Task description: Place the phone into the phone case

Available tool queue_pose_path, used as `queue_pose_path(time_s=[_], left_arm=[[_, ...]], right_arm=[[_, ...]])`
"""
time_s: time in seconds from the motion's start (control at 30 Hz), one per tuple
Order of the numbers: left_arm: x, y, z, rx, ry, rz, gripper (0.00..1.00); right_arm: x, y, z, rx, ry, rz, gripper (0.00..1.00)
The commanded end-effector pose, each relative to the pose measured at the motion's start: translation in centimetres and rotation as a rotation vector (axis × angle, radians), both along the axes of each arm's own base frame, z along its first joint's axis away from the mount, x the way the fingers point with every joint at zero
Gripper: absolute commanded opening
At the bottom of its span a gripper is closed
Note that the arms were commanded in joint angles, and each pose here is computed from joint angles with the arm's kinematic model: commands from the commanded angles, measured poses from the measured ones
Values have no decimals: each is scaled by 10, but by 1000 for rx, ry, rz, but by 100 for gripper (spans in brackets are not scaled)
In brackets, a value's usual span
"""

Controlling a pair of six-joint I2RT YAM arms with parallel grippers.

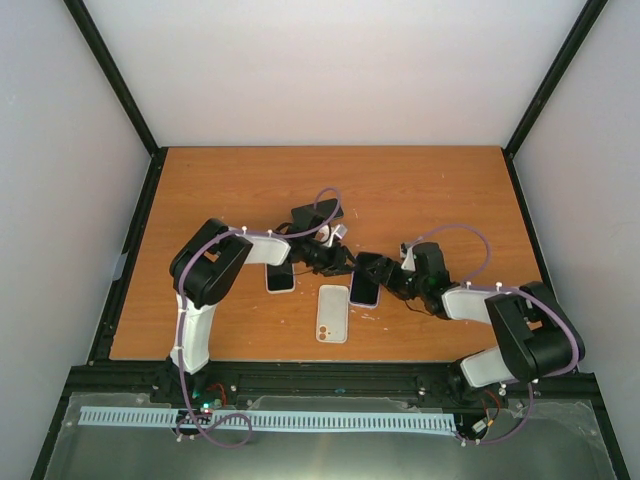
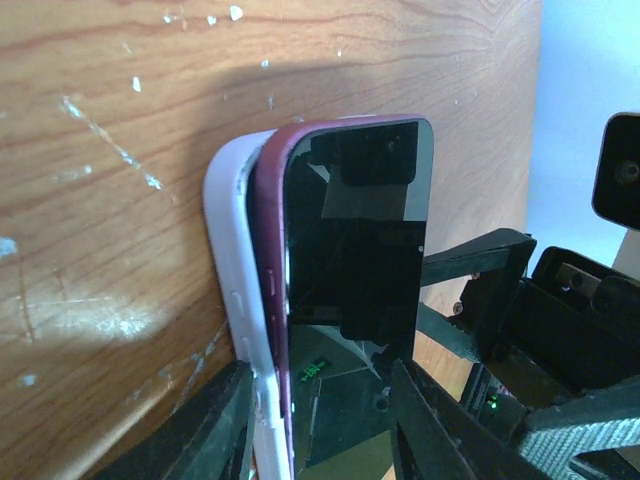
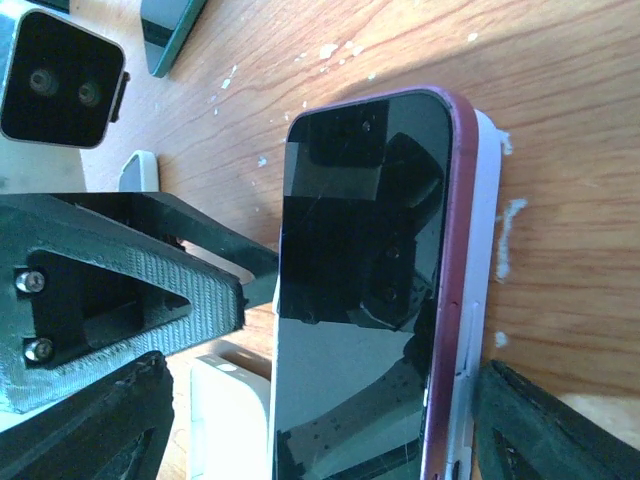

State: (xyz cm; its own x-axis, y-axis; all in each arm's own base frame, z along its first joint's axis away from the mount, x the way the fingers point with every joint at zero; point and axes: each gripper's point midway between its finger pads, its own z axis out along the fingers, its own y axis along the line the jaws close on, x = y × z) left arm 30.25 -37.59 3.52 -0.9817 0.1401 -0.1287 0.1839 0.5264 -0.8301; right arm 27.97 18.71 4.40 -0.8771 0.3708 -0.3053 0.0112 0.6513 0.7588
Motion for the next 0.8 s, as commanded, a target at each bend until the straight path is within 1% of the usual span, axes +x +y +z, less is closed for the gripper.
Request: queue_pose_path(time_s=[0.0,0.07,0.2,0.27,0.33,0.57,0.67,0.77], left_arm=[[-2,-2,1,-34,-9,-21,37],[-3,-2,1,-34,-10,-19,35],[-5,1,2,-34,-14,-17,26],[-7,3,-2,-24,-12,-17,25],[-8,5,-5,-12,-11,-15,25],[-10,10,-3,-11,-27,-9,33],[-8,14,-2,5,-50,-4,36],[-7,17,-2,25,-72,2,36]], right_arm=[[13,20,27,101,-46,47,80],[16,25,36,135,-61,59,80],[16,28,51,188,-96,60,79],[16,28,56,201,-108,55,79],[16,28,61,218,-115,54,79],[11,34,70,293,-116,69,78],[10,34,68,290,-112,77,77],[8,34,60,280,-95,80,76]])
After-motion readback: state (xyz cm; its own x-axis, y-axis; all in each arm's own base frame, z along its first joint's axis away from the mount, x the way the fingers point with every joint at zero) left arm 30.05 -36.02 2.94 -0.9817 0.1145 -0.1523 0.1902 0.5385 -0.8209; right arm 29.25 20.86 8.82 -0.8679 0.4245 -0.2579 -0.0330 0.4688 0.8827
